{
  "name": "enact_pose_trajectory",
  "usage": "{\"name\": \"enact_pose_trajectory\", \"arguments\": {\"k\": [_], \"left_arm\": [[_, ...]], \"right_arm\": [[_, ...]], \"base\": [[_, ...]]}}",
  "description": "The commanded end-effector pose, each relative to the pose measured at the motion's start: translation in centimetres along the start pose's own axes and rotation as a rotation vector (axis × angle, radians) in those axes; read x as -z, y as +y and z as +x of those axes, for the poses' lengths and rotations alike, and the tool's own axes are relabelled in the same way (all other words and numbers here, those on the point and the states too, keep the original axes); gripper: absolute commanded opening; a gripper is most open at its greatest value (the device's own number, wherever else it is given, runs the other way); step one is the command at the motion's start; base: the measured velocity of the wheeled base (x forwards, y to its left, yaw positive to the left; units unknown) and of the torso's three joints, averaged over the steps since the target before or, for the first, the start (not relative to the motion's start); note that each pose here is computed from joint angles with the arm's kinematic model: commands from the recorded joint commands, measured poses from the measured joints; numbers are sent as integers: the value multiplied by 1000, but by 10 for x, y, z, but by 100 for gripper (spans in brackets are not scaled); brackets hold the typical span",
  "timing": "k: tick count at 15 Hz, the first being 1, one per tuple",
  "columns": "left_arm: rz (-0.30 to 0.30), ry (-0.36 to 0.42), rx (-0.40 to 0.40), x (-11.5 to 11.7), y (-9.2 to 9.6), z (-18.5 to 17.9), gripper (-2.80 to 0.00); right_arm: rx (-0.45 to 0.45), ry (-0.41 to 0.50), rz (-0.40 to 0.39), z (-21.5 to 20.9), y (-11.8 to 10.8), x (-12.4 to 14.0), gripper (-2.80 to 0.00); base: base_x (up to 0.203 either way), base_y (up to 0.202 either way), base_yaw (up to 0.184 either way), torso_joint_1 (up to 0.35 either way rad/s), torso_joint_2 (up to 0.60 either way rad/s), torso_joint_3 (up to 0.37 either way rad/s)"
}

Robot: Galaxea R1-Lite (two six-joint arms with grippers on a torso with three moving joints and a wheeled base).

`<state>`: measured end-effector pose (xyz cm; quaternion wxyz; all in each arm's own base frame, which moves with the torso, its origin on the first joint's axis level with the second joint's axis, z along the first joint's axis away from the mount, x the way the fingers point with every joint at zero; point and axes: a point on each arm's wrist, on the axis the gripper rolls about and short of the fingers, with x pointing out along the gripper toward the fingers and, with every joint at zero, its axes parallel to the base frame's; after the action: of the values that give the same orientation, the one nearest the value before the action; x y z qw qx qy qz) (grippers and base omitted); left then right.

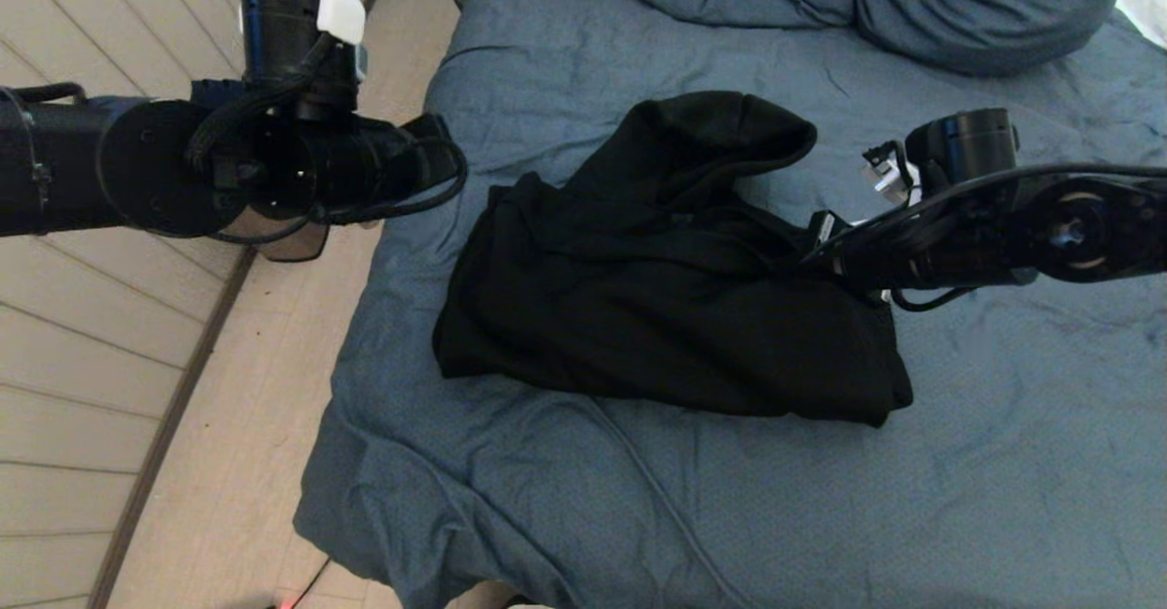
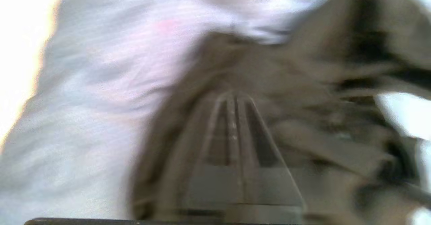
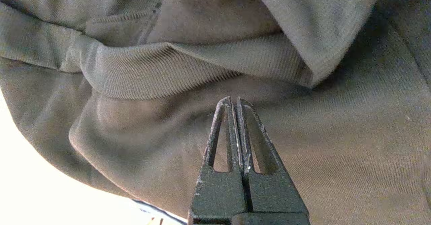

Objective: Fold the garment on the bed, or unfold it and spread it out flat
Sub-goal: Fold the black sweatshirt

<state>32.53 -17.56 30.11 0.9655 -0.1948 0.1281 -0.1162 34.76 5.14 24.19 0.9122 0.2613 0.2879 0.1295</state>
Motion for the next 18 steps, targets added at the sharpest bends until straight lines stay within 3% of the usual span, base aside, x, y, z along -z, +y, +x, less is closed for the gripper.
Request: {"name": "enact_pose_trajectory", "arguments": {"k": [1,6,8,10,11,15,18], "left_arm": [[15,32,35,18,-19,26,-280],[108,120,133,76,-62,72,-280],[163,142,146,95,-68,89,-280],[181,124,144,91,-70,87,-280],[182,106,132,88,-69,86,0],[194,-9,77,74,-58,94,0],[223,-15,18,74,-40,107,0]], "right_arm": [[-2,1,1,4,-1,-1,-280],[2,6,-34,12,-3,-2,-280],[8,17,-47,17,-6,-1,-280],[11,19,-52,19,-7,-1,-280],[10,18,-52,19,-6,-1,-280],[2,0,-65,17,-8,-1,-280],[-4,-21,-73,19,-11,0,-280]], "base": [[0,0,0,0,0,0],[0,0,0,0,0,0],[0,0,0,0,0,0],[0,0,0,0,0,0],[0,0,0,0,0,0],[0,0,0,0,0,0],[0,0,0,0,0,0]]}}
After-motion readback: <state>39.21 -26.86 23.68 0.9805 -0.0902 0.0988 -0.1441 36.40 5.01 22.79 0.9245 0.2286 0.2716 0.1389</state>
